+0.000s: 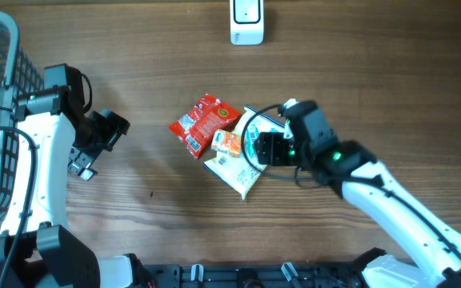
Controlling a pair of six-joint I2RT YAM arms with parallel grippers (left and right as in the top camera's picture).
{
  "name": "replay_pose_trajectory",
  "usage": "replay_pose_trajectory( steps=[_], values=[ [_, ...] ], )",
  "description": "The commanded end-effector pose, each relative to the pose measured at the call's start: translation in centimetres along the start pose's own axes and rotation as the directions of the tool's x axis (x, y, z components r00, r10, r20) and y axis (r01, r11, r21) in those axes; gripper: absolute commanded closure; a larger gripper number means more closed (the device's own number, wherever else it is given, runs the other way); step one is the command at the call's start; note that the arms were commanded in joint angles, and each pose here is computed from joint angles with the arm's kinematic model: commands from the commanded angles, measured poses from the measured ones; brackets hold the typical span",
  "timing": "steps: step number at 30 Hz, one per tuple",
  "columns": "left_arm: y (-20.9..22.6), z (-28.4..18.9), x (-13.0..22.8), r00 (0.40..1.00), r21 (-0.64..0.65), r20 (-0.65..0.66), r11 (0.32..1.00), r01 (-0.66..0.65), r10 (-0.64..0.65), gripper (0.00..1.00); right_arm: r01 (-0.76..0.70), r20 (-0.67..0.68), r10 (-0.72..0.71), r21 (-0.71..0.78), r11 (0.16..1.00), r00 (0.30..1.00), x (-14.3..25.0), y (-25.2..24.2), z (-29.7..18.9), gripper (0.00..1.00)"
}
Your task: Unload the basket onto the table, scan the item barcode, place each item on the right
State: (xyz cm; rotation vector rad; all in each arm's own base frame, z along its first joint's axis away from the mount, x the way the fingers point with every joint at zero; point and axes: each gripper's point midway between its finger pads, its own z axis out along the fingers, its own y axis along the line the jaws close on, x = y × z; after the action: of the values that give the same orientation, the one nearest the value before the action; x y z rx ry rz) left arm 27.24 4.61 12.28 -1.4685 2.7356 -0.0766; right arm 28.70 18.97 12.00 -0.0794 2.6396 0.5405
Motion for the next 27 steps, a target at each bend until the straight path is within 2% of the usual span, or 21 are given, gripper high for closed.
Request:
replay_pose_trajectory(
  steps=[1,2,5,10,14,17,22,24,27],
  values=[
    [0.0,0.0,0.0,1.0,0.005,-0.005,1.0,0.013,-0.013,0.0,0.112,0.046,-0.113,0.014,0.994,0.993,-4.6,1.1,-3.4,0.16],
    [0.0,0.0,0.0,1.0,0.005,-0.005,1.0,0.013,-0.013,0.0,0.124,0.019,-0.124,0.003,0.992,0.992,-5.1,1.5,-3.8,0.16],
    [0.0,0.0,0.0,1.0,0.005,-0.005,1.0,0.013,-0.013,0.0,0.137,-0.017,-0.139,-0.056,0.989,0.99,-5.4,2.7,-2.2,0.01],
    [0.0,0.0,0.0,1.0,0.005,-0.005,1.0,0.013,-0.013,0.0,0.13,-0.03,-0.133,-0.09,0.987,0.991,-6.2,2.7,1.0,0.0],
    [0.0,0.0,0.0,1.0,0.005,-0.005,1.0,0.013,-0.013,0.0,0.041,-0.081,-0.069,-0.308,0.951,0.994,-7.2,3.1,3.8,0.0],
    [0.0,0.0,0.0,1.0,0.005,-0.005,1.0,0.013,-0.013,0.0,-0.034,-0.12,-0.013,-0.38,0.925,0.993,-7.6,2.4,5.5,0.0],
    [0.0,0.0,0.0,1.0,0.005,-0.005,1.0,0.013,-0.013,0.0,-0.053,-0.118,0.008,-0.379,0.924,0.993,-8.0,1.6,6.5,0.0],
    [0.0,0.0,0.0,1.0,0.005,-0.005,1.0,0.013,-0.013,0.0,-0.057,-0.114,0.019,-0.334,0.941,0.993,-8.0,0.6,6.8,0.0],
    [0.0,0.0,0.0,1.0,0.005,-0.005,1.0,0.013,-0.013,0.0,-0.136,-0.091,0.114,-0.3,0.944,0.989,-9.5,-1.9,6.0,0.0]
  ],
)
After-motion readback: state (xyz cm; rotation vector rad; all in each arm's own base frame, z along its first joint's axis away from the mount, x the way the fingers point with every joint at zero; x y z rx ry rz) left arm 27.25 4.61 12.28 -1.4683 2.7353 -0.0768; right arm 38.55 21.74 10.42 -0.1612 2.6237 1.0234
